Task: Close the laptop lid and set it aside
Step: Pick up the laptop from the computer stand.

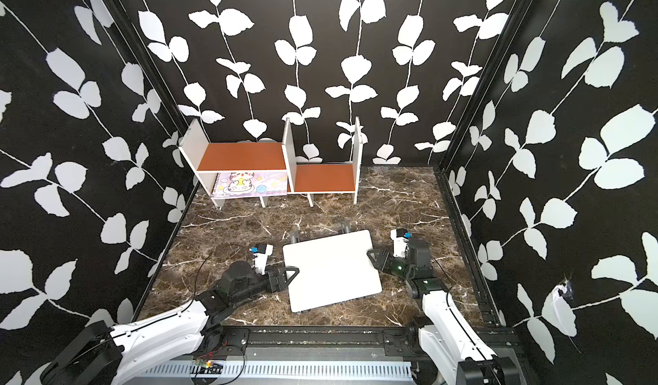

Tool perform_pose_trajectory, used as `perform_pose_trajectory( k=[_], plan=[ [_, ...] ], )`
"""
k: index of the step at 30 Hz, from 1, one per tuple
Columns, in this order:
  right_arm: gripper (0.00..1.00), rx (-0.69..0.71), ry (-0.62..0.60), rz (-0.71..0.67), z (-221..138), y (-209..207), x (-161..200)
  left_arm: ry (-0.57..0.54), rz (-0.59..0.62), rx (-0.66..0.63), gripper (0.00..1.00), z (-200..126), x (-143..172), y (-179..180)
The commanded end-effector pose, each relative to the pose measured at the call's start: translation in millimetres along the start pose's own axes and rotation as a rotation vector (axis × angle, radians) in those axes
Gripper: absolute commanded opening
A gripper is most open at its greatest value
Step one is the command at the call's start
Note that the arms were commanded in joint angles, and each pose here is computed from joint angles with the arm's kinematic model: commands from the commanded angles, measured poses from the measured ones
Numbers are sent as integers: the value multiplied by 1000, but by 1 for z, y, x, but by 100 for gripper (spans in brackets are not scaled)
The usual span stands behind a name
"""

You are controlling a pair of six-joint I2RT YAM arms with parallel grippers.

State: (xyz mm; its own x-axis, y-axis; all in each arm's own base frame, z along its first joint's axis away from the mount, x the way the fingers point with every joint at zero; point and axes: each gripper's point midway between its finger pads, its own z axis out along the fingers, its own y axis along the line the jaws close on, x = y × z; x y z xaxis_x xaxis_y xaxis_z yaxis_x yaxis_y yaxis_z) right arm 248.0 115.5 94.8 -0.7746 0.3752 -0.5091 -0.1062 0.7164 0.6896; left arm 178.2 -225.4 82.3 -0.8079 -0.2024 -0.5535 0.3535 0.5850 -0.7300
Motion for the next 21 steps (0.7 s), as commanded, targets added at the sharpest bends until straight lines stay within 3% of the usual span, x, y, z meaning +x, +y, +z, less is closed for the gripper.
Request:
perform_pose_trajectory(
  k=[1,5,10,21],
  plan=[
    [57,30,-54,-33,-6,1,-13,-18,11,60,81,1,-12,-17],
    [61,-24,-36,-11,-3,6,-7,-8,6,91,76,5,-13,-24],
    [58,-138,40,28,10,16,3,-1,-12,145,66,8,-13,-33],
    [53,-227,97,28,20,32,13,-19,-16,258,62,2,-28,-65]
  ],
)
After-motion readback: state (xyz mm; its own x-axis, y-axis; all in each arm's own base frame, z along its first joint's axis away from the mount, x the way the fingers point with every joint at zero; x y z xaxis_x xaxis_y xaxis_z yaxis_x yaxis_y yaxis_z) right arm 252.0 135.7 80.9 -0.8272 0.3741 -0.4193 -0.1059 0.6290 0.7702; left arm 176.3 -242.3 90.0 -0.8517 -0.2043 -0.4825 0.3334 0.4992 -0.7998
